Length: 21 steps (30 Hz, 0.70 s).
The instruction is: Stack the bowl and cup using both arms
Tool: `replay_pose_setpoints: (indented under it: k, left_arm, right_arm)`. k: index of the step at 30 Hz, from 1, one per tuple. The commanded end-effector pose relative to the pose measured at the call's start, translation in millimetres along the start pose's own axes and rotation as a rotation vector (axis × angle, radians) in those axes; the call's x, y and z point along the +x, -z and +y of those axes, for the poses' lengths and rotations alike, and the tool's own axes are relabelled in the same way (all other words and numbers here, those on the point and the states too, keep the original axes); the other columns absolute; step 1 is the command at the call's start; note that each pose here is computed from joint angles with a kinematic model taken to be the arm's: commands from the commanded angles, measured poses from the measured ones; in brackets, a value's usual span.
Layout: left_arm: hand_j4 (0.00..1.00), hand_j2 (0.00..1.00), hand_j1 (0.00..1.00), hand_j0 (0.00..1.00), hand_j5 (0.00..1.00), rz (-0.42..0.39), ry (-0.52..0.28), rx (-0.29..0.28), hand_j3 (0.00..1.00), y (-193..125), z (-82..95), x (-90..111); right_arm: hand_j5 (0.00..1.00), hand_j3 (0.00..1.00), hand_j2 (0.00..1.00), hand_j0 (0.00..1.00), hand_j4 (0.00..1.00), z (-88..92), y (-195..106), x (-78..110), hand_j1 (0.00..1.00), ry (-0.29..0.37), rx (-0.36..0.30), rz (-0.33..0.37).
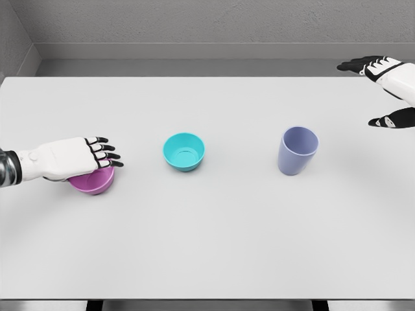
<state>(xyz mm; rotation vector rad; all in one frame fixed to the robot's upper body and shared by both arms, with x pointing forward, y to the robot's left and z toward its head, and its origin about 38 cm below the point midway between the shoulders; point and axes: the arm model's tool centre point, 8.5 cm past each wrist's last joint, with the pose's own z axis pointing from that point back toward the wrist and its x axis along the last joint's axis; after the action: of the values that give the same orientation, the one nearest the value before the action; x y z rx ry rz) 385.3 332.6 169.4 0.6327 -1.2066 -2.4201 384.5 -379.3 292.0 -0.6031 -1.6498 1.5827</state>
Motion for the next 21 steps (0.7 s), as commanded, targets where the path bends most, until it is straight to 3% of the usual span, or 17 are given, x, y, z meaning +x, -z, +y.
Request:
replay_pose_setpoints:
  k: [1, 10, 15, 21]
  left_arm:
    - [1.00, 1.00, 1.00, 1.00, 1.00, 0.000, -0.004, 0.003, 1.00, -0.4, 0.6, -0.1]
    - [1.00, 1.00, 1.00, 1.00, 1.00, -0.005, -0.011, 0.000, 1.00, 0.5, -2.6, 2.9]
    - [0.78, 0.78, 0.78, 0.78, 0.78, -0.009, -0.014, 0.014, 0.78, 0.5, 1.5, 3.3]
    - [0.74, 0.74, 0.74, 0.74, 0.74, -0.004, -0.018, 0.021, 0.74, 0.4, 2.5, 1.6]
  right_arm:
    - [1.00, 1.00, 1.00, 1.00, 1.00, -0.6, -0.4, -0.4, 1.00, 0.001, -0.001, 0.002]
    - [1.00, 1.00, 1.00, 1.00, 1.00, -0.9, -0.8, -1.0, 1.00, 0.002, -0.001, 0.007]
    - [1.00, 1.00, 1.00, 1.00, 1.00, -0.9, -0.8, -1.0, 1.00, 0.002, -0.001, 0.007]
    - [1.00, 1.00, 1.00, 1.00, 1.00, -0.9, -0.8, -1.0, 1.00, 0.002, -0.001, 0.007]
